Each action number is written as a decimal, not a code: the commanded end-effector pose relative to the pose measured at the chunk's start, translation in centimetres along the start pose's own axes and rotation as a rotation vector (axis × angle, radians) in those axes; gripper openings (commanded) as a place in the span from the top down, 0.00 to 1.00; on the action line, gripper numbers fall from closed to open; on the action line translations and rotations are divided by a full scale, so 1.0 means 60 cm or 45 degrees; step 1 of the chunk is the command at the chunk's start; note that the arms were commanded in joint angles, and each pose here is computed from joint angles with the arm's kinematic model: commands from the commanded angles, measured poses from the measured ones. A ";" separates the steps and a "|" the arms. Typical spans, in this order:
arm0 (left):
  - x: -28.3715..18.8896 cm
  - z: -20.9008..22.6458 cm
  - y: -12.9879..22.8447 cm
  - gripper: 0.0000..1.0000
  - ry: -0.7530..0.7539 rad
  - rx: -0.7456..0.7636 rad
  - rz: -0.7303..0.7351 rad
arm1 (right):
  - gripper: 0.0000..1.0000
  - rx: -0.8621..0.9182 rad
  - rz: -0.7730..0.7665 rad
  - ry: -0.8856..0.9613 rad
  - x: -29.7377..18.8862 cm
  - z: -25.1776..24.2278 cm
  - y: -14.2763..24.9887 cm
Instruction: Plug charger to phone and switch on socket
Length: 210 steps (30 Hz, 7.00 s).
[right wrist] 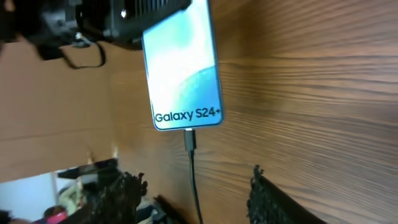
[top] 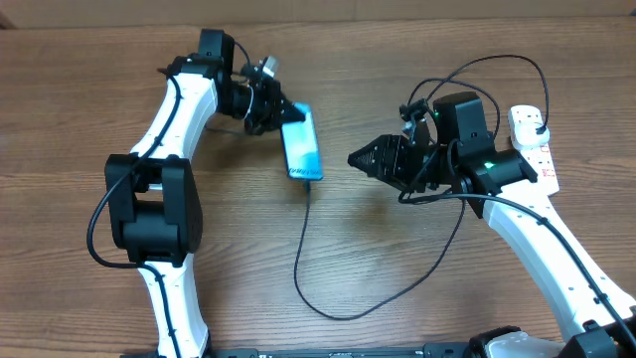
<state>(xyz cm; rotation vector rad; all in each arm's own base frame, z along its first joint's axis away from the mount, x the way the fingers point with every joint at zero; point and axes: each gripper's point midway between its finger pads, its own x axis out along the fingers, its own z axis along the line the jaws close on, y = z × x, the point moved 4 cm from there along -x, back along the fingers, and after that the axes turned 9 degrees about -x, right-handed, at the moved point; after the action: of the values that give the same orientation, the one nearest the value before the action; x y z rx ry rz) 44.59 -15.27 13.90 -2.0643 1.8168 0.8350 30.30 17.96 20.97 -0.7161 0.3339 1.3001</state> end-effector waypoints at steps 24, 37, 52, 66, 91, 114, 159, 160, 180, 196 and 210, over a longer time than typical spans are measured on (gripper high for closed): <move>0.053 0.112 -0.006 0.93 -0.266 0.140 0.099 | 0.35 0.006 -0.008 0.189 -0.006 -0.037 0.011; 0.051 0.119 -0.006 0.71 -0.303 0.123 0.096 | 0.34 0.011 -0.002 0.192 -0.007 -0.038 0.013; 0.034 0.166 -0.011 0.57 -0.588 0.109 0.050 | 0.33 0.015 0.002 0.193 -0.007 -0.038 0.014; 0.015 0.195 -0.020 0.39 -0.781 0.114 0.004 | 0.33 -0.010 0.023 0.204 -0.007 -0.041 0.019; -0.267 -0.158 0.034 0.26 -0.571 0.547 -0.610 | 0.96 0.306 -0.318 0.438 -0.228 -0.172 -0.072; -0.274 -0.161 0.052 0.00 -0.579 0.537 -0.600 | 0.96 0.721 -0.861 0.320 -0.460 -0.459 -0.078; -0.274 -0.161 0.052 0.00 -0.579 0.537 -0.600 | 0.96 0.812 -0.761 0.247 -0.298 -0.643 -0.125; -0.274 -0.161 0.052 0.00 -0.579 0.537 -0.600 | 0.96 0.824 -0.764 0.255 -0.298 -0.644 -0.126; -0.274 -0.161 0.052 0.00 -0.579 0.537 -0.600 | 0.96 0.828 -0.730 0.270 -0.276 -0.637 -0.132; -0.274 -0.161 0.052 0.00 -0.579 0.537 -0.600 | 0.96 0.959 -0.591 0.349 -0.240 -0.635 -0.101; -0.274 -0.161 0.052 0.00 -0.579 0.537 -0.600 | 0.96 1.002 -0.542 0.402 -0.223 -0.639 -0.080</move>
<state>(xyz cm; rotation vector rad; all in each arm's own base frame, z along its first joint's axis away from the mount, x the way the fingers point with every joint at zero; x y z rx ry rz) 43.04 -7.34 31.94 -1.7454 1.0709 0.6497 38.61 -20.00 4.95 -0.3024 0.7344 0.5111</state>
